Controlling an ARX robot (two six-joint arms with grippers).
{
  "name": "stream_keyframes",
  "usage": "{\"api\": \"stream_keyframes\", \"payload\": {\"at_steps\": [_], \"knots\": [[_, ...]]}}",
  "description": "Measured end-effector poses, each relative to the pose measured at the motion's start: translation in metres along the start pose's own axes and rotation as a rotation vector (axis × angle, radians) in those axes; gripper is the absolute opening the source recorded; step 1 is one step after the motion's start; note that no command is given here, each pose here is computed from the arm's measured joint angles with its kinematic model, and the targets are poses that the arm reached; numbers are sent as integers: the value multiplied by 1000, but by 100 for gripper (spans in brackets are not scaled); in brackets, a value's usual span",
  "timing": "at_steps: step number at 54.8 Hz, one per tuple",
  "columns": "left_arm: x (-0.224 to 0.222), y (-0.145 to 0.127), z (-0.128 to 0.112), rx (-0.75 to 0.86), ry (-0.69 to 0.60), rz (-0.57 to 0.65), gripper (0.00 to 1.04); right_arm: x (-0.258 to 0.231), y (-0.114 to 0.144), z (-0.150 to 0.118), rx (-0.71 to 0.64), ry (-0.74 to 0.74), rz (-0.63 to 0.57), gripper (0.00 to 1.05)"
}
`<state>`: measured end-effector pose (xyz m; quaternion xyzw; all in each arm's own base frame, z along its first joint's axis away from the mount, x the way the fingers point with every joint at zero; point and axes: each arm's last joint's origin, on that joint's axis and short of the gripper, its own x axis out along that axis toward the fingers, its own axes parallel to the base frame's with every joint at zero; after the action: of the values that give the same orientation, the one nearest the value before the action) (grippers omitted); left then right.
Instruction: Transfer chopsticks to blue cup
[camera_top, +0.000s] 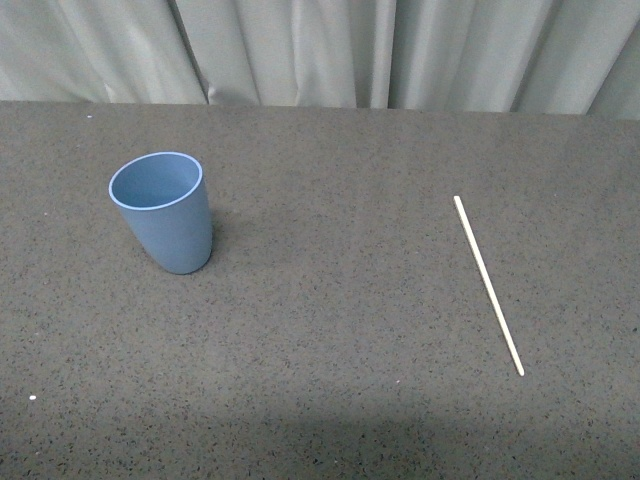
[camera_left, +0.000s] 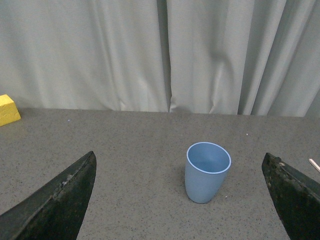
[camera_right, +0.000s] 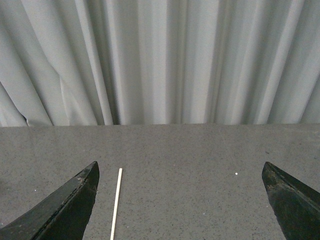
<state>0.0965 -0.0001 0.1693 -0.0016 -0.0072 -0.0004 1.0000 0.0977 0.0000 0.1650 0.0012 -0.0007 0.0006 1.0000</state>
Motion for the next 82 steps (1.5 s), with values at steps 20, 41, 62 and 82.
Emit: {"api": "stream_keyframes", "payload": {"at_steps": [20, 41, 62, 82], "knots": [[0, 0, 0, 0, 0, 0, 98, 0, 0, 0, 0, 0, 0, 95], [0, 0, 0, 0, 0, 0, 98, 0, 0, 0, 0, 0, 0, 95], [0, 0, 0, 0, 0, 0, 98, 22, 9, 6, -171, 143, -223, 95], [0, 0, 0, 0, 0, 0, 98, 153, 41, -25, -77, 736, 113, 95]]}}
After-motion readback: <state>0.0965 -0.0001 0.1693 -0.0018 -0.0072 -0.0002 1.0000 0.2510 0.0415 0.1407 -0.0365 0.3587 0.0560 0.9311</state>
